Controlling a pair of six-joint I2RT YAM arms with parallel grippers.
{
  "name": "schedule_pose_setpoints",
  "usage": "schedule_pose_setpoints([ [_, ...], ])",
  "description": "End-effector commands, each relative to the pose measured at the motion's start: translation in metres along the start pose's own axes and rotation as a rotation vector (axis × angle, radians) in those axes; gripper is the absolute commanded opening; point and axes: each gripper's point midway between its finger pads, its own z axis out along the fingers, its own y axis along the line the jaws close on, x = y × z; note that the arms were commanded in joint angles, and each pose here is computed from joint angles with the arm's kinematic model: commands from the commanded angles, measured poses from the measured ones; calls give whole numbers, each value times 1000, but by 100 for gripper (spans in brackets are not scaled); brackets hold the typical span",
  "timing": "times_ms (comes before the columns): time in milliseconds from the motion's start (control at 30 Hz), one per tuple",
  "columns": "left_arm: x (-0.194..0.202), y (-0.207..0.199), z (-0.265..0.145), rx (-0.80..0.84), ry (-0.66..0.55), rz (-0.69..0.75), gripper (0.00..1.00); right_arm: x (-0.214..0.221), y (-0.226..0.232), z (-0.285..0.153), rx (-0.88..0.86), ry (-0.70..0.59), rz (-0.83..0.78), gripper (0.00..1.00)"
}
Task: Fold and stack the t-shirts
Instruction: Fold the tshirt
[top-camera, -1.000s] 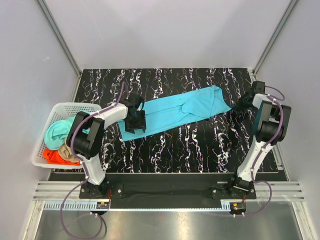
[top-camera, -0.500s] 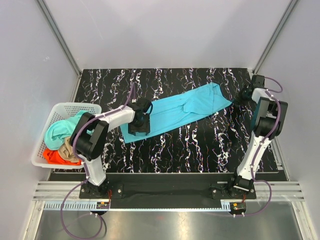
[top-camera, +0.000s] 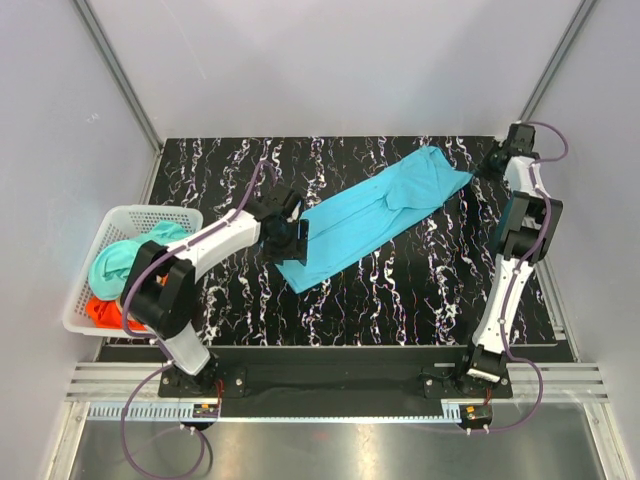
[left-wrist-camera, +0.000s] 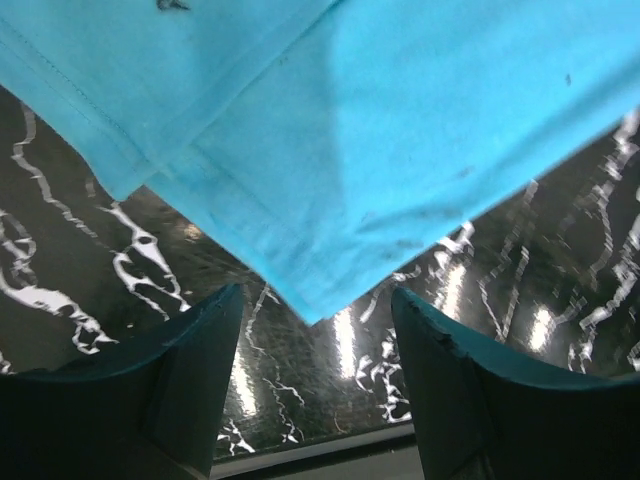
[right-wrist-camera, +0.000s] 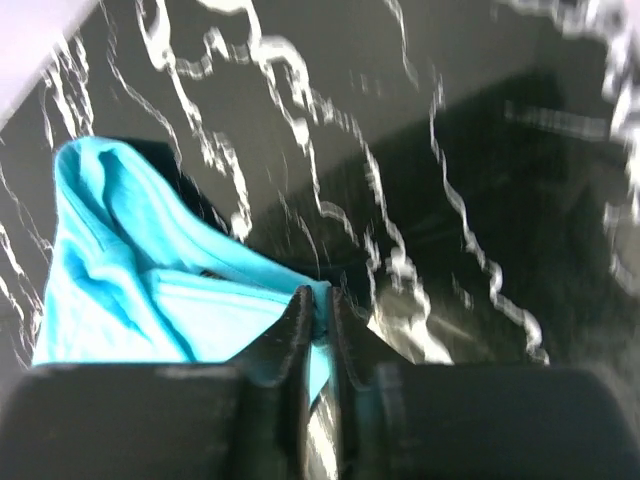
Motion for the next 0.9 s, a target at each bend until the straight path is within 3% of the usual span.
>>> schedule_pose_setpoints([
  [0,11,-25,-6,163,16,88,66,-26,2,3,13,-54,-36,19],
  [67,15,-27,-1,172,15,100,65,-37,6,-2,18,-70,-32,24],
  [267,34,-52,21,325,114,45,64,-56,11,-56,106,-109,6,68],
  [300,39,-56,23,350,129,36,64,-58,10,-65,130,-118,22,71],
  [400,60,-50,36,320,187,-5,63,-51,18,-104,144,-111,89,73],
  [433,67,-47,36,309,202,-12,62,-30,14,-107,153,-58,115,73],
  [500,58,-46,23,303,144,-3,63,-23,34,-141,119,-77,173,73],
  [533,52,-45,13,287,120,14,63,7,29,-138,132,-32,191,73],
  [567,41,-44,-1,280,72,31,63,11,54,-164,88,-63,178,73],
  [633,14,-35,-23,216,-16,54,64,52,62,-168,84,-35,200,72],
  [700,-10,-21,-40,163,-107,41,64,78,104,-191,11,-48,211,72],
  [767,-40,2,-54,128,-196,-24,64,110,125,-202,-44,-38,231,78],
  [867,-76,44,-65,88,-281,-176,64,182,175,-216,-123,66,221,78],
])
